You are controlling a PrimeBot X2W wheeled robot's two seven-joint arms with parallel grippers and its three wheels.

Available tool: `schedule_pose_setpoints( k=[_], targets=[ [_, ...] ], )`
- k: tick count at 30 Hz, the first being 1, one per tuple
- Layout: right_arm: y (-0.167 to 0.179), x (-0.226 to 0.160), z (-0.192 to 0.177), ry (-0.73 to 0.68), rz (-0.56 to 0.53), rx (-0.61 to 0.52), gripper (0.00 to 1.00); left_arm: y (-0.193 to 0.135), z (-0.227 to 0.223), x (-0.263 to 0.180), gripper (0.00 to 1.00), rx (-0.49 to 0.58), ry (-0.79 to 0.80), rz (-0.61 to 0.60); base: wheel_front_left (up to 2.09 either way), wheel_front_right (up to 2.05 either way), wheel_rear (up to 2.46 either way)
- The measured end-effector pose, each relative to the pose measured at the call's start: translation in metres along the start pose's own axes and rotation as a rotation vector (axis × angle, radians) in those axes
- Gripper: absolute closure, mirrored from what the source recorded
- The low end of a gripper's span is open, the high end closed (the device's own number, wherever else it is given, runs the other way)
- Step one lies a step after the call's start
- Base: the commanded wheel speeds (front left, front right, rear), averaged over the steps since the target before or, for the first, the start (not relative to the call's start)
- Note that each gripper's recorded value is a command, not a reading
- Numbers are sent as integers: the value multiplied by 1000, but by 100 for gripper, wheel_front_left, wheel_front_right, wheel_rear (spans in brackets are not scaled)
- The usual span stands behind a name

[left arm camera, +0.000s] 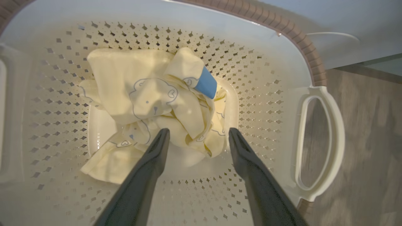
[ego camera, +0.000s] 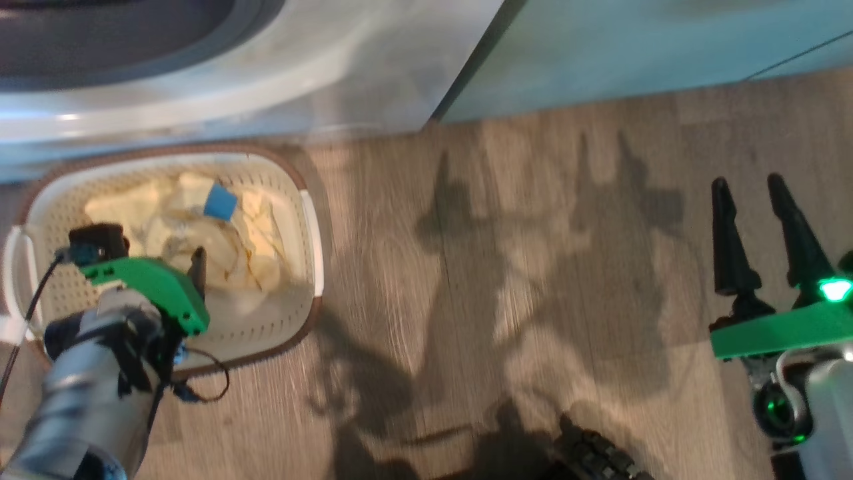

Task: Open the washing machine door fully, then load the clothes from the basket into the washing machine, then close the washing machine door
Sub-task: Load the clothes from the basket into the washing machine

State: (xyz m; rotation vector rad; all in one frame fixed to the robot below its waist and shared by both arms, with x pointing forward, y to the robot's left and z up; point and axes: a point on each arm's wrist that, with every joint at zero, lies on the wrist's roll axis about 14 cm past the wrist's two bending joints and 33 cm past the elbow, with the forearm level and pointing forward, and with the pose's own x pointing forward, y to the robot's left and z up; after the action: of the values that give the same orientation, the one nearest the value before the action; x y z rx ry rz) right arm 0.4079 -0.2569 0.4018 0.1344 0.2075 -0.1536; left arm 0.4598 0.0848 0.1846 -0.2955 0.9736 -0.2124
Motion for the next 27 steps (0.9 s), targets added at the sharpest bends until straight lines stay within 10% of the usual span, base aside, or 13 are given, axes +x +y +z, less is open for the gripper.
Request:
schedule_pose_setpoints(
  k=[27],
  targets=[
    [-8, 48, -66, 153, 49, -112, 0, 20, -35, 83, 0, -62, 108, 14, 0, 0, 0]
  ],
)
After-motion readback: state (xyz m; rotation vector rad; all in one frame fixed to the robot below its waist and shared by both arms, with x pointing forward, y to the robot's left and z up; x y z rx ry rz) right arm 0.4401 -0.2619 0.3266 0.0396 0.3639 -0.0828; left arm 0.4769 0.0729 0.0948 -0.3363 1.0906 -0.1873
